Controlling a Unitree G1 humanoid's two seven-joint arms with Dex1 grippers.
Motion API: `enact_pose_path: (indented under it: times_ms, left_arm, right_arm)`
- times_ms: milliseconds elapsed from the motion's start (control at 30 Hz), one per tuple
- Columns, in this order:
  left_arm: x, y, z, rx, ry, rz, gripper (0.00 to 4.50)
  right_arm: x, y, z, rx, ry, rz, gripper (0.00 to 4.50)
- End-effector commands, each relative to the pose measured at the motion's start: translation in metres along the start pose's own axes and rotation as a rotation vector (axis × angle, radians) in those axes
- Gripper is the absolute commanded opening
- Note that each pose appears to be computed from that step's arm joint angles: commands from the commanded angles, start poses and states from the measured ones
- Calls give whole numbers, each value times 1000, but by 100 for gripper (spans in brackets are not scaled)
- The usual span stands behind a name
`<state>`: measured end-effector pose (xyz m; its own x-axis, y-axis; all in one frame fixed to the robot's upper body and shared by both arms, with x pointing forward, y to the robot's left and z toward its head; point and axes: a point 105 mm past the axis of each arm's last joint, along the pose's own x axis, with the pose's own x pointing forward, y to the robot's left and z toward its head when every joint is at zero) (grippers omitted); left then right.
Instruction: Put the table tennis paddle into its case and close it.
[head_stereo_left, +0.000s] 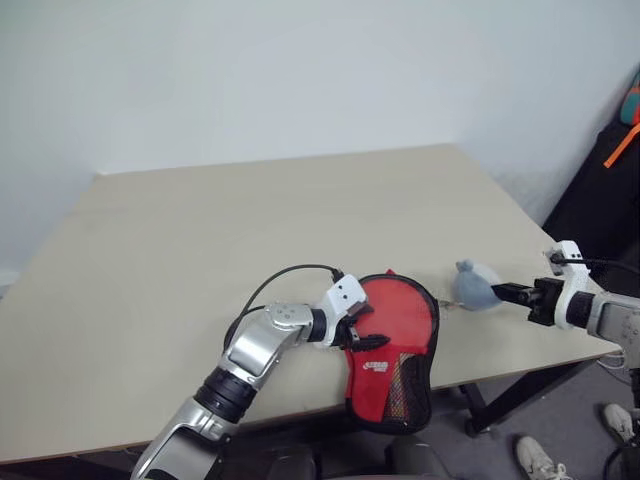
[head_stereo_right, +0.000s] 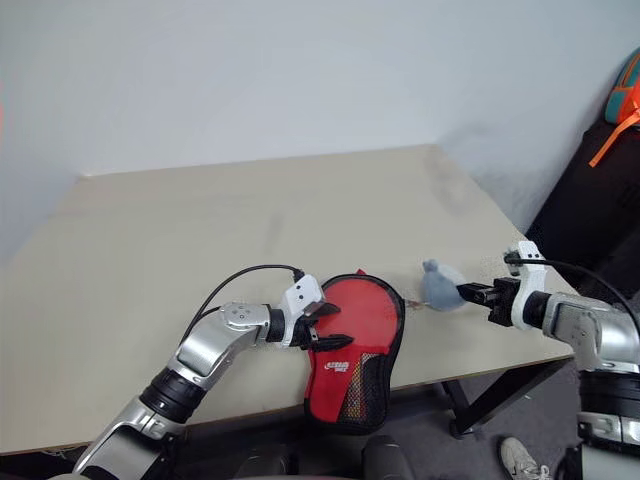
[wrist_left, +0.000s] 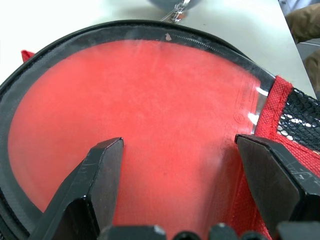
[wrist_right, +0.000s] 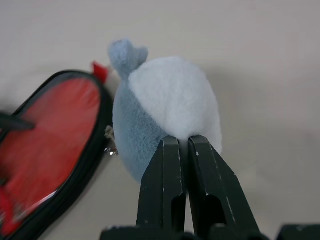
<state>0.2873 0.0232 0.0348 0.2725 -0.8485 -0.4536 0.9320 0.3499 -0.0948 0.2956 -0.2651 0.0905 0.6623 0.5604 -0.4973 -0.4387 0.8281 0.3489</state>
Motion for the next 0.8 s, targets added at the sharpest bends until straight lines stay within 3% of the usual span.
enact_pose_path:
  times_ms: [33, 367, 800]
  left_arm:
    - [0, -2, -59, -135, 196, 12, 381]
    - [1, -7, -63, -153, 201, -7, 381]
    - [0, -9, -67, -189, 203, -3, 381]
  right_arm:
    - [-24, 15, 5, -58, -10, 56, 3]
    - [-40, 77, -53, -116, 215, 298, 3]
    - [-72, 127, -80, -121, 333, 462, 3]
